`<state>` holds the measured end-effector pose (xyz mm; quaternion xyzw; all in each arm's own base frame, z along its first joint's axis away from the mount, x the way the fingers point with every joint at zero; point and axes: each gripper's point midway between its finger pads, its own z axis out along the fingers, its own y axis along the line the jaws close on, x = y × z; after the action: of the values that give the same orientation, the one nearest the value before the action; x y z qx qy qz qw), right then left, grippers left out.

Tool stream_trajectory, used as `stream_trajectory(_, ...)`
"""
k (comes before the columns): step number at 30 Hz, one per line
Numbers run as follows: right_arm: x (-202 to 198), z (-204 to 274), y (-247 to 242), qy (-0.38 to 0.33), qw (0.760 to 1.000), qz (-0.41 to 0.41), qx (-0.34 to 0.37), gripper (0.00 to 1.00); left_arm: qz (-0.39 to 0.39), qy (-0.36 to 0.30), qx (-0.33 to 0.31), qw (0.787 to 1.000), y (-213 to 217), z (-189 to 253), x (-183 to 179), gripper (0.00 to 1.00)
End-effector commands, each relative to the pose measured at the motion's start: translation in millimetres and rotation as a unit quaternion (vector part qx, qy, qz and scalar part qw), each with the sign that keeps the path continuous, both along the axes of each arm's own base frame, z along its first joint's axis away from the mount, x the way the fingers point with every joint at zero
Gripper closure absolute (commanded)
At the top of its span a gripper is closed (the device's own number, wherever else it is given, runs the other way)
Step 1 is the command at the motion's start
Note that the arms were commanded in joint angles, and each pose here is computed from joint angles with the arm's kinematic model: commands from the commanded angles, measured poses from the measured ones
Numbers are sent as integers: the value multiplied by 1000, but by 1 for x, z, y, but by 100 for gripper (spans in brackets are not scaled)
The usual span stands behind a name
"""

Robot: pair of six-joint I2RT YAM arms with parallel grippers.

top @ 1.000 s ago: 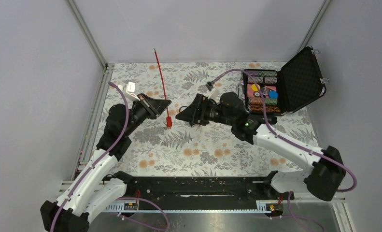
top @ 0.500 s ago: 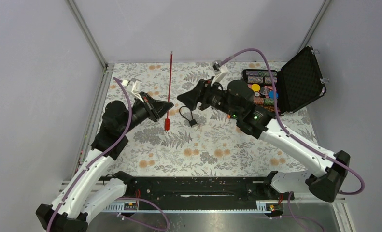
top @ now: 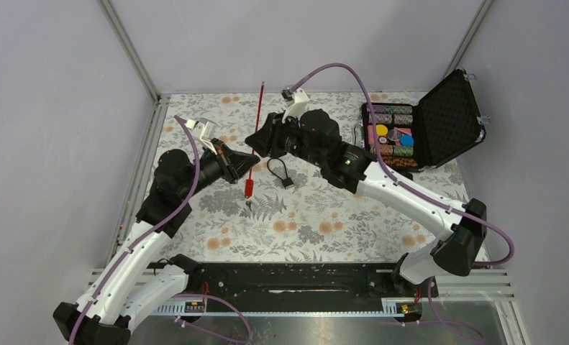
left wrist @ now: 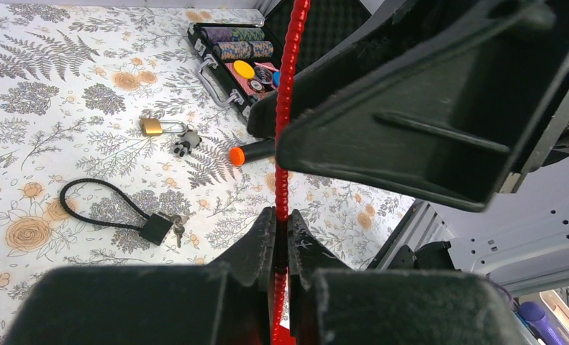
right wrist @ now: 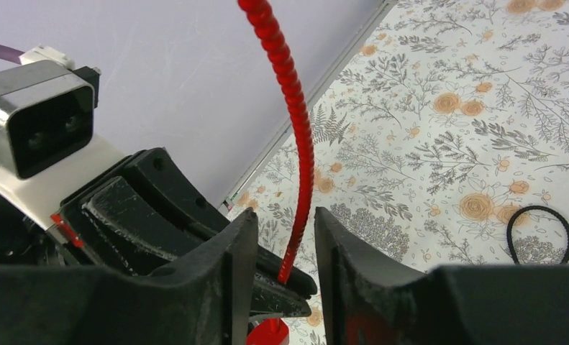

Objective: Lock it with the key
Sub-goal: Lock the lock.

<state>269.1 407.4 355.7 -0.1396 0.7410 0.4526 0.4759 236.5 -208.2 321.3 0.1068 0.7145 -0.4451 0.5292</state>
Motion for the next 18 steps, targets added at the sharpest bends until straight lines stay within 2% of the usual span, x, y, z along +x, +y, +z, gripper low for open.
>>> stream_trajectory(1, -3, 19, 10, 1, 1000, 10, 19, 63, -10, -63, -17, 998, 1, 43, -9, 100)
stream_trajectory(3, -5, 20, 11, 5, 1000, 17, 24, 71, -6, -67, -14, 998, 3, 46, -9, 100)
stream_trajectory(5, -7, 24, 11, 4, 999, 21, 28, 80, -5, -70, -15, 997, 4, 50, -11, 92)
stream_trajectory(6, -8, 24, 10, 4, 999, 22, 28, 88, -6, -72, -16, 997, 4, 53, -11, 83)
stream_trajectory(8, -10, 29, 8, -1, 999, 26, 32, 100, -9, -74, -17, 997, 4, 54, -13, 58)
stream_trajectory(9, -12, 33, 7, -6, 999, 31, 35, 100, -12, -74, -16, 997, 3, 54, -15, 45)
stream_trajectory(11, -18, 44, 5, -23, 998, 49, 45, 100, -28, -77, -10, 997, 1, 53, -20, 29)
stream_trajectory(13, -28, 59, -2, -43, 995, 75, 56, 100, -48, -75, -8, 996, -2, 52, -27, 22)
stream_trajectory(18, -48, 89, -20, -81, 981, 149, 91, 100, -116, -78, -7, 990, -13, 51, -47, 17)
